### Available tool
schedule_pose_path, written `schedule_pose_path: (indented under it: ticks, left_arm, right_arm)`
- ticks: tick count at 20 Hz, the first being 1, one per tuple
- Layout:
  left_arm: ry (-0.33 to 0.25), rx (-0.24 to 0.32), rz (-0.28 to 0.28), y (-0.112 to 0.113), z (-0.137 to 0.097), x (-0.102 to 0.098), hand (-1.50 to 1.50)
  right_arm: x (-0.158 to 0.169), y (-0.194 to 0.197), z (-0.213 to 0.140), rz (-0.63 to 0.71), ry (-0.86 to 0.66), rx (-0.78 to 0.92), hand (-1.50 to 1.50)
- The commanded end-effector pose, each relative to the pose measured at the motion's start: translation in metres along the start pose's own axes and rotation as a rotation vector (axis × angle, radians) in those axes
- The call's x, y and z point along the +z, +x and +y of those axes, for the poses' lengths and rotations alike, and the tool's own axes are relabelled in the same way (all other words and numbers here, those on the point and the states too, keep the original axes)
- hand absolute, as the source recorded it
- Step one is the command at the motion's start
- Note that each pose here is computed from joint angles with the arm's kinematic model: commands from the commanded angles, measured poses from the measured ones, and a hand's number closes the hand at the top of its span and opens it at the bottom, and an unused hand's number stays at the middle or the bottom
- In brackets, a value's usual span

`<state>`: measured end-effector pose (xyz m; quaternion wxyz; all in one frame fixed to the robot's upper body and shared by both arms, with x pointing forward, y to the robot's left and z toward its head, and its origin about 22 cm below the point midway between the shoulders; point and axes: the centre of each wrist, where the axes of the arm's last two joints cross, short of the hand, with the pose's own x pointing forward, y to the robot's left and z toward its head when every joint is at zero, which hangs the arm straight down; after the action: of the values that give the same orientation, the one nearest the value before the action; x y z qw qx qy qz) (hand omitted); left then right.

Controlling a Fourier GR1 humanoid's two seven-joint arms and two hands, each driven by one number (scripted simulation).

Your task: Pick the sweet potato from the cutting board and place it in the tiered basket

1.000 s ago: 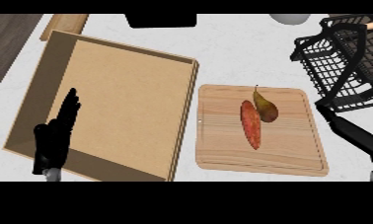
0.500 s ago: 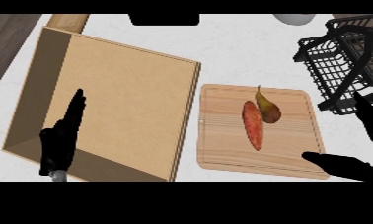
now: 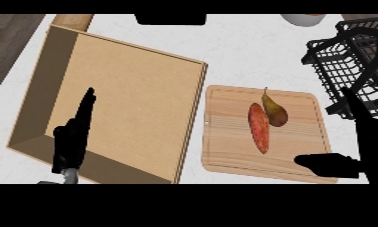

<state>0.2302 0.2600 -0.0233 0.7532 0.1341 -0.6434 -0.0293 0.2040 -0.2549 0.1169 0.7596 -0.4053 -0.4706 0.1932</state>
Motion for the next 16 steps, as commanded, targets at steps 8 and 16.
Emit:
schedule_pose_path:
  ticks: [8,16]
  left_arm:
    - [-0.013,0.026,0.112,-0.022,-0.005,0.007,0.00]
    - [-0.023,0.047,0.107,-0.016,-0.014,0.004,0.00]
  right_arm:
    - [-0.004,0.044,0.050,0.165,0.025,0.256,-1.50]
    - [-0.009,0.061,0.085,0.202,0.106,0.279,-1.50]
